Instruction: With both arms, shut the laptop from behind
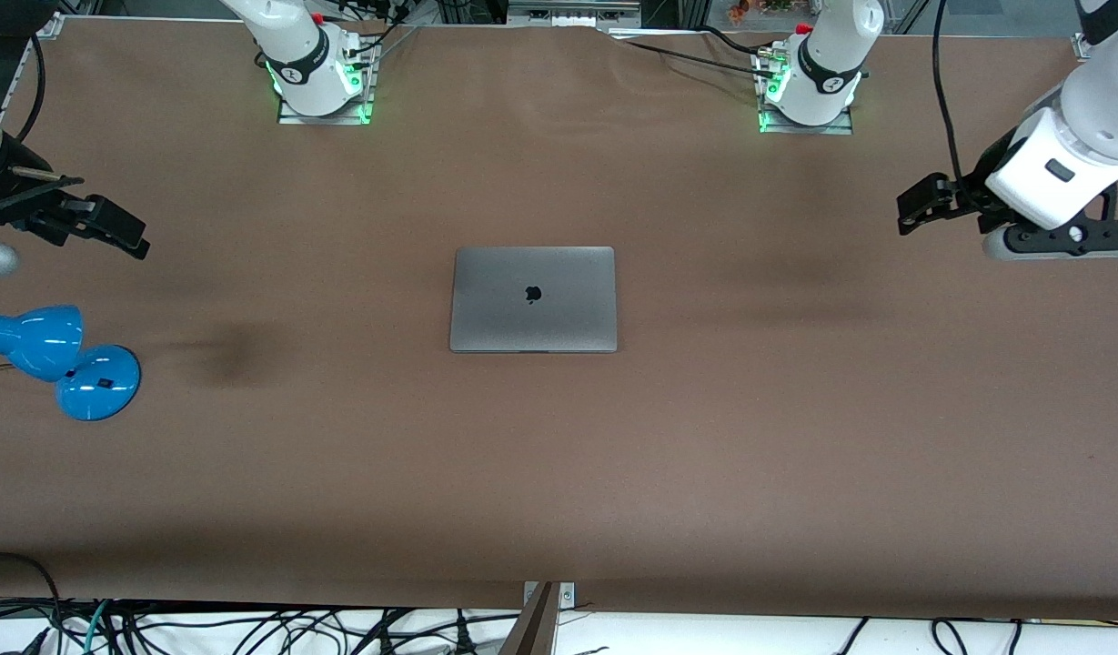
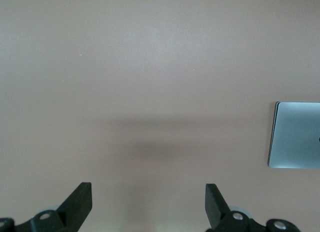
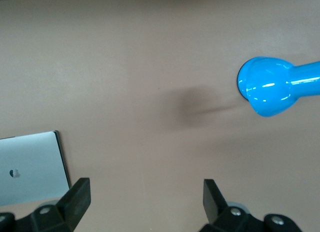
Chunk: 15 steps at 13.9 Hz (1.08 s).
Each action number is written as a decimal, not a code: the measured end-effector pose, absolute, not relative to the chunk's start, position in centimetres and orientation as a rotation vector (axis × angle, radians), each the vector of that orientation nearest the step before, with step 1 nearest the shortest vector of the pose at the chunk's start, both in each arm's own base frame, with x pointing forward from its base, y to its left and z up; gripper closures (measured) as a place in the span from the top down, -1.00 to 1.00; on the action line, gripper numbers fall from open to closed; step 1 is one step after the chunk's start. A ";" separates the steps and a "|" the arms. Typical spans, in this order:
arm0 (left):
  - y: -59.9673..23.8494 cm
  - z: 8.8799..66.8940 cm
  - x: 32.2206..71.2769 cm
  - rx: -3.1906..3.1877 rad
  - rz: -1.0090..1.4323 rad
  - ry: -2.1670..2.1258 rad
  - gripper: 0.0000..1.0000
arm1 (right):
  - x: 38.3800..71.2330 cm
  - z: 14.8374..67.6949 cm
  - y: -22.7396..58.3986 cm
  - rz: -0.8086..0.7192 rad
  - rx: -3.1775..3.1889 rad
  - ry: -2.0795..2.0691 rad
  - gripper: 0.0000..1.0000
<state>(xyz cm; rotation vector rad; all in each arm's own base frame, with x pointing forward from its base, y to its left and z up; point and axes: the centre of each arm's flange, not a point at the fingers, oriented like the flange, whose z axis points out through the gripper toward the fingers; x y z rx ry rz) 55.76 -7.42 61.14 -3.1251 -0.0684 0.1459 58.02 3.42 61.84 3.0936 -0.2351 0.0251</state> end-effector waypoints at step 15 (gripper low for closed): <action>-5.4 57.3 55.5 -3.118 0.163 -0.104 1.00 | 57.3 60.7 1.6 -0.049 3.213 -0.339 1.00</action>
